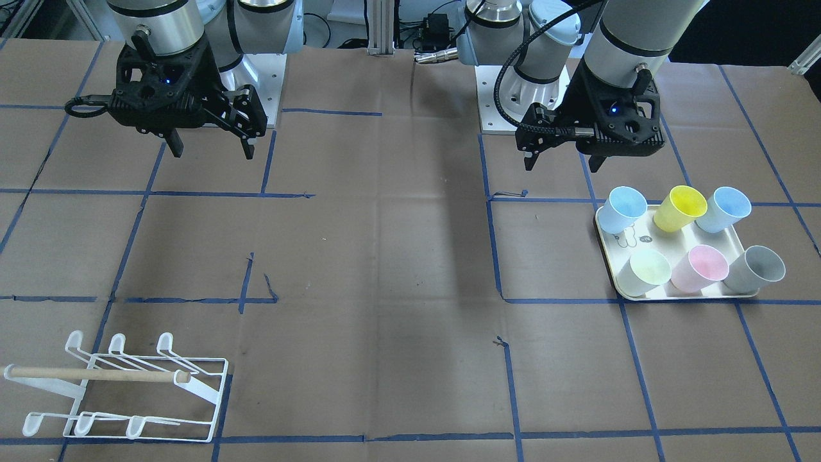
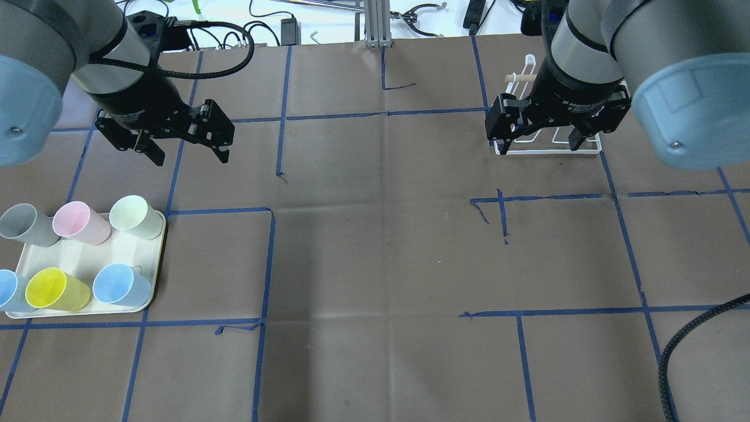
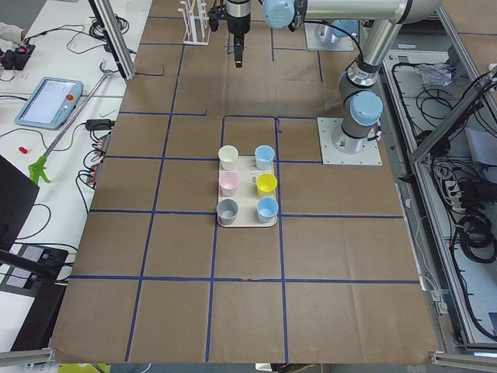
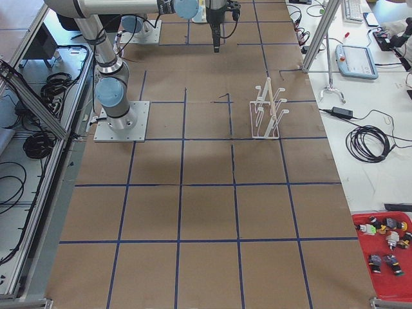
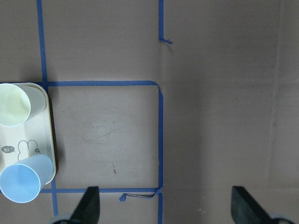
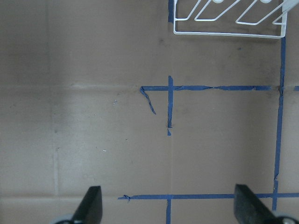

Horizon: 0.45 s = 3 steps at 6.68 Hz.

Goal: Transfer IKEA cup to right arm and place on rack

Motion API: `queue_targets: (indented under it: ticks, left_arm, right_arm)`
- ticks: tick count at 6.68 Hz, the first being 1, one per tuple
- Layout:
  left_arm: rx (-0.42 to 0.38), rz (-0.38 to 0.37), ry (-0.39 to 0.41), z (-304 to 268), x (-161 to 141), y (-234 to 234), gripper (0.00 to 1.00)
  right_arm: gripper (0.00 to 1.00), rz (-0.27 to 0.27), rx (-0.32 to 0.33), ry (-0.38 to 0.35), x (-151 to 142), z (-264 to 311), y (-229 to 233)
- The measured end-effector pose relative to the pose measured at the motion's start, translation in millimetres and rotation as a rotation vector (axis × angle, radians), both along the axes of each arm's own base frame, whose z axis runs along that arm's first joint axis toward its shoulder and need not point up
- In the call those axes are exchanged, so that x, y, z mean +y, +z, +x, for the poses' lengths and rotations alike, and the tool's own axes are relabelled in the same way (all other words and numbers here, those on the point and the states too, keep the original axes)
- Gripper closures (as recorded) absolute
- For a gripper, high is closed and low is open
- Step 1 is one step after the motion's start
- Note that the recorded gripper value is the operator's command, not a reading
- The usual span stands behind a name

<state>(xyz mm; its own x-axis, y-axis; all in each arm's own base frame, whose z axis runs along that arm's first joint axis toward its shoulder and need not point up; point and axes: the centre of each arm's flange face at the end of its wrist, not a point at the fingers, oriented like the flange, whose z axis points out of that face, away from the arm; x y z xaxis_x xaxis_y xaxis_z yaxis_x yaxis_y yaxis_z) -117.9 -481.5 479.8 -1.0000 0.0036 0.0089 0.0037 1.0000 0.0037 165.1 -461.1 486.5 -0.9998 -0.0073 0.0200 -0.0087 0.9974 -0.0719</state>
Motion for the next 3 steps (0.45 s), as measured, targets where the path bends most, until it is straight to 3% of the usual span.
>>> queue_targets:
  ticks: [3]
  left_arm:
    - [0.000, -0.002, 0.000, 0.0, -0.8, 0.8, 0.00]
  right_arm:
    - [0.00, 0.002, -0.001, -0.001, -0.3, 0.2, -1.0]
